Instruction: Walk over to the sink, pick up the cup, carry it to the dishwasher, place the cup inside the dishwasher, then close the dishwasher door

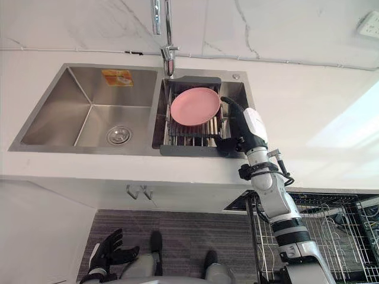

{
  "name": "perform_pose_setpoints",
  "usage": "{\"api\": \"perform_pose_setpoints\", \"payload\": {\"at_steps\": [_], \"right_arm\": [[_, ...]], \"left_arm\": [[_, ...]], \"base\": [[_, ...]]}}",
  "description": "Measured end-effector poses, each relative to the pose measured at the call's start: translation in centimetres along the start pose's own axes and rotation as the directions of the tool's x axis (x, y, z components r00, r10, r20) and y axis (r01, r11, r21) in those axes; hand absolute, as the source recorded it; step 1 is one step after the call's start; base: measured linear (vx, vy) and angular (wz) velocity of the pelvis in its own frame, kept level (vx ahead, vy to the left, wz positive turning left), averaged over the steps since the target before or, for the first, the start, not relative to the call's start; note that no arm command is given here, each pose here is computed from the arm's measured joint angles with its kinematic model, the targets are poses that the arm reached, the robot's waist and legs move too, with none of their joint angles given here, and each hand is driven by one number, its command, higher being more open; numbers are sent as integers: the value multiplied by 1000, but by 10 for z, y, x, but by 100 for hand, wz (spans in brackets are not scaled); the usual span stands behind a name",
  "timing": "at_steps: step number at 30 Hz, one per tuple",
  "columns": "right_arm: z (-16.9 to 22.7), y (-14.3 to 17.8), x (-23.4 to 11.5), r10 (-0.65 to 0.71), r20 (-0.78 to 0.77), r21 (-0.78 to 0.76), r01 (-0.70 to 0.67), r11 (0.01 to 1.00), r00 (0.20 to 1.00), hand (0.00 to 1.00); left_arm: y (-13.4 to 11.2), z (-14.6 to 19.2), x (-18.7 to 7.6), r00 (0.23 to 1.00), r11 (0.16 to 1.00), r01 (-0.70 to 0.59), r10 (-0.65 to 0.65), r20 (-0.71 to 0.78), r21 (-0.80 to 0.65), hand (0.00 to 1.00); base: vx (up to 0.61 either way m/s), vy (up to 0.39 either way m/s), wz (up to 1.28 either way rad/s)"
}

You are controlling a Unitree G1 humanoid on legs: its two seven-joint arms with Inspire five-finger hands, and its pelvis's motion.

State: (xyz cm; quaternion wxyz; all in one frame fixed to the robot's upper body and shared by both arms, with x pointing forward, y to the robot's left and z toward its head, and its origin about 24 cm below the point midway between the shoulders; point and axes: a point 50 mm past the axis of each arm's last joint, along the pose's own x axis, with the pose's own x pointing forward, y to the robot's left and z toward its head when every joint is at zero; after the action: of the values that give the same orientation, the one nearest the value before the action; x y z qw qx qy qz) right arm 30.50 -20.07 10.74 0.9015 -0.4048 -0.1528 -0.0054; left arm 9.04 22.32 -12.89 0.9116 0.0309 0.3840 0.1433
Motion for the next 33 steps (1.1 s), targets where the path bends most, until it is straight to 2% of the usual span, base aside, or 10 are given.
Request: {"api": "perform_pose_setpoints", "payload": {"at_steps": [13, 25, 33], "right_arm": [[-6, 8, 13, 34, -43, -128, -39, 991, 999, 90], [-7, 5, 34, -34, -88, -188, 17, 982, 996, 90], [-1, 3, 49, -50, -91, -260, 25, 965, 995, 90]], "left_arm": [[-2, 7, 4, 1000, 1000, 1, -1, 20, -5, 90], [2, 6, 4, 999, 999, -40, 41, 16, -37, 90], [1, 26, 14, 995, 997, -54, 59, 75, -60, 90]], "base": [[73, -23, 6], [-69, 13, 2], [-45, -5, 2]]}}
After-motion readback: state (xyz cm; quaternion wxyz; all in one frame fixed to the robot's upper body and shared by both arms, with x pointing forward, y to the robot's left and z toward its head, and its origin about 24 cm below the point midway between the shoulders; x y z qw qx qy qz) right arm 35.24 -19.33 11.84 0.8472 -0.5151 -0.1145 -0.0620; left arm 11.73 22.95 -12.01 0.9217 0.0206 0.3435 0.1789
